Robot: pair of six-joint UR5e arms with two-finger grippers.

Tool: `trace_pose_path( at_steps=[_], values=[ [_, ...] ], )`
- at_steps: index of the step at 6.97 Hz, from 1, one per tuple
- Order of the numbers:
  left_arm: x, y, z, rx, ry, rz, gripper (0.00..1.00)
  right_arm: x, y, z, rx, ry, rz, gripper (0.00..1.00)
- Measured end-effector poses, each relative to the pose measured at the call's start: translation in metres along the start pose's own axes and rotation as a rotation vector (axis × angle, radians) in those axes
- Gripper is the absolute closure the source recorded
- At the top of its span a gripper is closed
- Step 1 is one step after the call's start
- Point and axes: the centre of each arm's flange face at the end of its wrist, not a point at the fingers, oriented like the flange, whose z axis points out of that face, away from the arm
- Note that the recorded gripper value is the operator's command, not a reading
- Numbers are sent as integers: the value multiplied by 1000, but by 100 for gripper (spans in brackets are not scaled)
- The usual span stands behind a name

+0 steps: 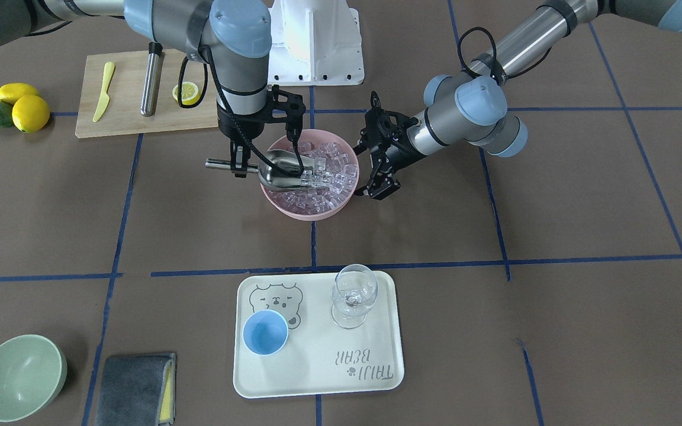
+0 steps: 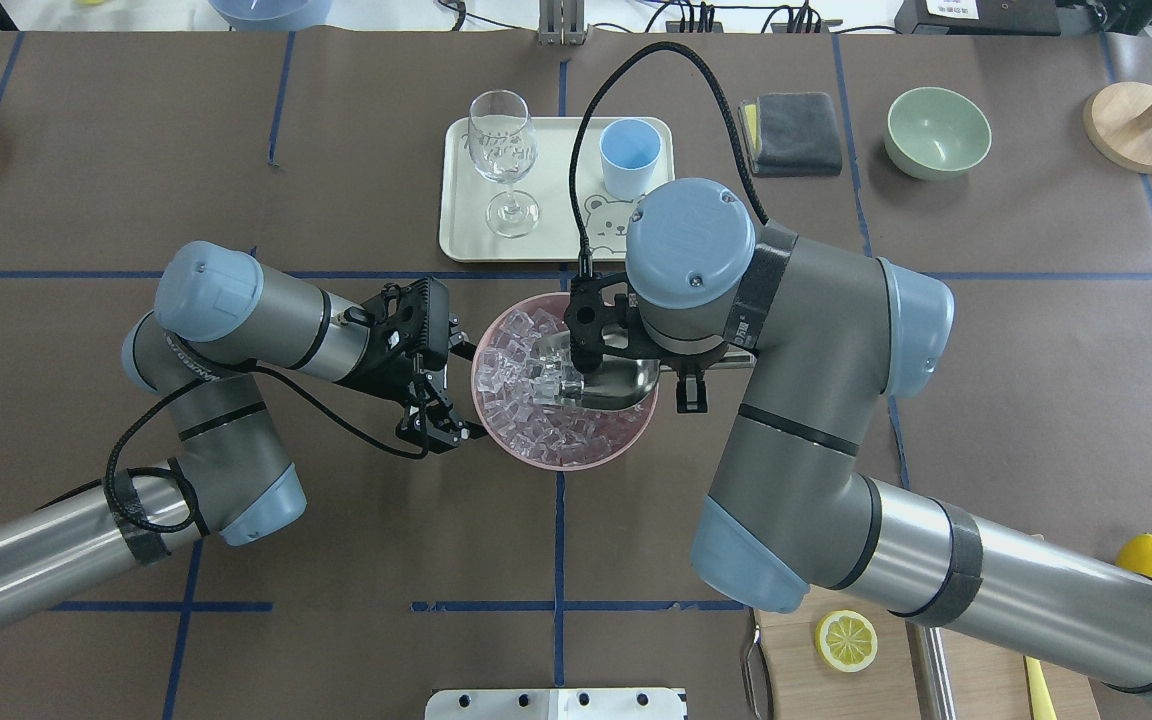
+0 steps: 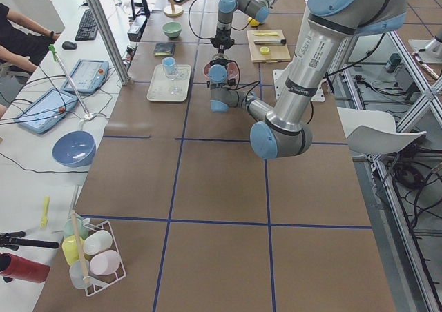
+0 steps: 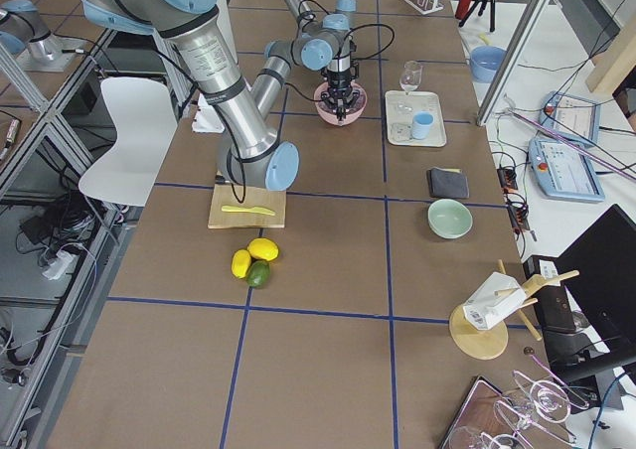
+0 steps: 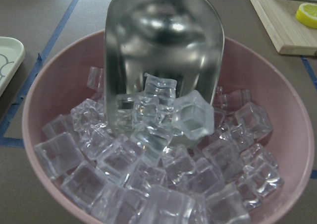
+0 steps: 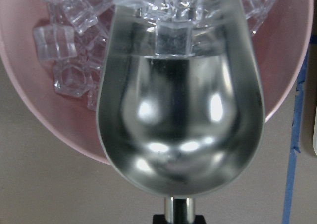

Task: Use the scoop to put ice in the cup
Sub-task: 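Tilt the bowl with the left gripper while the right scoops ice cubes, then lift the ice-filled scoop toward the blue cup while the left arm withdraws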

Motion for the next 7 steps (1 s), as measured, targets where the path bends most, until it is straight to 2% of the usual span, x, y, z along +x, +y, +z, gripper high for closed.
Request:
trace_pose_path(
  at_steps=[2, 5, 7],
  values=[
    [0, 1, 0, -3, -1, -2, 0, 3, 2, -2, 50, -8, 0, 100],
    [0, 1, 0, -4, -1, -2, 0, 20, 40, 3, 187, -55, 20, 100],
    [0, -1, 0, -4, -1, -2, 0, 23, 52, 7, 226, -67, 21, 100]
  ],
)
